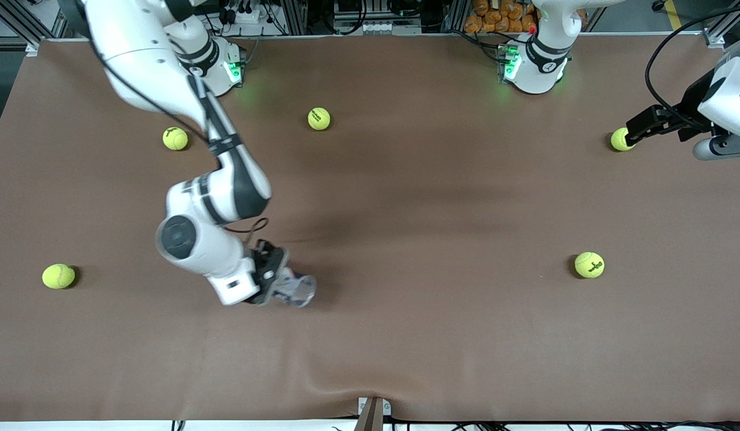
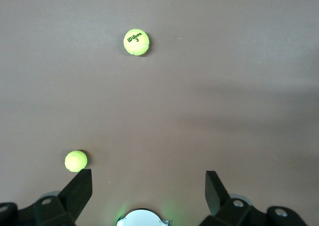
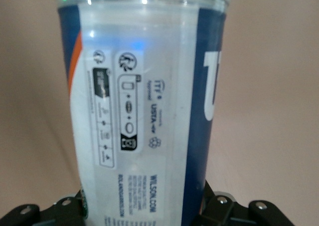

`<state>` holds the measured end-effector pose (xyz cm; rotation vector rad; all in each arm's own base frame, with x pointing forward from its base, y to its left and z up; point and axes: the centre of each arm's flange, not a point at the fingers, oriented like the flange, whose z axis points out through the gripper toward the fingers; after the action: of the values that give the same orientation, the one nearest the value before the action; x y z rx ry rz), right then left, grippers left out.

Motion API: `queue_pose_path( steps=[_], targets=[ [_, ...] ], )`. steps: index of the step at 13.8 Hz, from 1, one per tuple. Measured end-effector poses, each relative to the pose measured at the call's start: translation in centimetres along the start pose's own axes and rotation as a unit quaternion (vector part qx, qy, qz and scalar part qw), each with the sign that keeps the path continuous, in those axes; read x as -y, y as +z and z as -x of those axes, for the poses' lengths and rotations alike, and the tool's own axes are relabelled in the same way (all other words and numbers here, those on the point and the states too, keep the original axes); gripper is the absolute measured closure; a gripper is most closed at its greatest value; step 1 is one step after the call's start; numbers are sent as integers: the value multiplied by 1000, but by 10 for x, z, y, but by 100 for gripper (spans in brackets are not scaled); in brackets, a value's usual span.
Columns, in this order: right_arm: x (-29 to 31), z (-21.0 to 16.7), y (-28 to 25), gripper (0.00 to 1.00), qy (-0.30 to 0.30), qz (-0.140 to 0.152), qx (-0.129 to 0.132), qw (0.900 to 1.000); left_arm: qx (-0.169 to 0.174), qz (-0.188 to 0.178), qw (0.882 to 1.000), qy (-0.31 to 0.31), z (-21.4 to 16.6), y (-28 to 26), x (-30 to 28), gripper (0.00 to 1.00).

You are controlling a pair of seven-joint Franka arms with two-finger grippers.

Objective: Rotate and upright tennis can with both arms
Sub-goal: 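Close the right gripper around the can's middle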

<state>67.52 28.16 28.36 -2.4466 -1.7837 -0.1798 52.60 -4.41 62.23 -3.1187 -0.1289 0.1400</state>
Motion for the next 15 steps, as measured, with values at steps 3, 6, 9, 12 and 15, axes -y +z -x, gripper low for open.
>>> queue_pose_path(
  steps=[3,6,9,12,15],
  targets=[
    [46,-51,20,20,-53,23,-13,998,1,0,1000,0,-1,1,0,0],
    [73,-65,47,16,-80,47,-19,995,4,0,1000,0,-1,4,0,0],
    [90,-42,92,9,-81,68,-23,994,6,-1,1000,-1,-1,5,1,0],
    [103,-33,110,7,-86,76,-24,993,6,-1,1000,1,-1,6,-1,0],
    [113,-42,109,0,-95,78,-29,992,10,-2,1000,2,0,7,-1,0]
  ],
)
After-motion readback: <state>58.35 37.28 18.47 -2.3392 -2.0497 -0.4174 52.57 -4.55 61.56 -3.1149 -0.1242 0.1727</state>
